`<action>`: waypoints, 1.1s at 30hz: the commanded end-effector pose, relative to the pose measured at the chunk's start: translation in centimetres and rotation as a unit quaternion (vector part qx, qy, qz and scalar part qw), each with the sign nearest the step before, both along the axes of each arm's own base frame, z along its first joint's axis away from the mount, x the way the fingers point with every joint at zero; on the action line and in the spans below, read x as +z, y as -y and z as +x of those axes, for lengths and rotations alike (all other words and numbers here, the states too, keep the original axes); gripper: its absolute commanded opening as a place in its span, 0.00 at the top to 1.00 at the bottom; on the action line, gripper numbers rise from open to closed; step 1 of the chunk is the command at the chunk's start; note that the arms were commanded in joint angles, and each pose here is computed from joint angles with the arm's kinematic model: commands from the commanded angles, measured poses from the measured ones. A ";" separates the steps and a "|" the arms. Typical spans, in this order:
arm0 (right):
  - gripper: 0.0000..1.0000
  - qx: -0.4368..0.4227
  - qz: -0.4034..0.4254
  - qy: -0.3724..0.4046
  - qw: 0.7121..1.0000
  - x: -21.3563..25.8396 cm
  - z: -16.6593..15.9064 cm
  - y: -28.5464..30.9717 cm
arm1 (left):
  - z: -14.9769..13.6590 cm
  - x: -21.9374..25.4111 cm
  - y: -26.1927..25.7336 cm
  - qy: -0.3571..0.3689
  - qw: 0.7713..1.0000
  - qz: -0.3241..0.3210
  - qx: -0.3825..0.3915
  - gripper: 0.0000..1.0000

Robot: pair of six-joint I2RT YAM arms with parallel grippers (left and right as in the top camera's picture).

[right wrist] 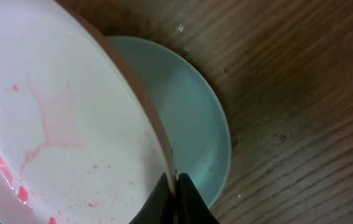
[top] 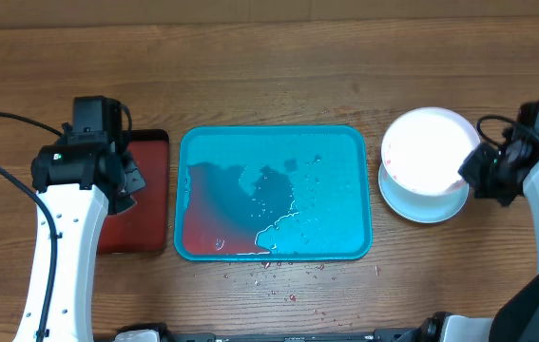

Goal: Clean dirty plates on tray and stack at the side
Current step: 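Lift the white plate with right gripper and stack it on the pile, then place the sponge on the red tray with the left gripper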

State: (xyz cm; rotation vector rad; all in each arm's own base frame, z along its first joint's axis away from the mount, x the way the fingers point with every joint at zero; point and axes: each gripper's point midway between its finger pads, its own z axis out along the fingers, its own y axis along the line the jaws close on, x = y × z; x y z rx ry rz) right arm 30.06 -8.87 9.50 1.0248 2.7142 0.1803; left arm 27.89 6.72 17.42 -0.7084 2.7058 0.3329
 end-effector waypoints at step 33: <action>0.00 0.164 0.060 0.069 0.982 5.9 2.6 -10.6 | 3.8 -8.6 -1.1 -0.071 0.988 -0.054 -0.124 0.96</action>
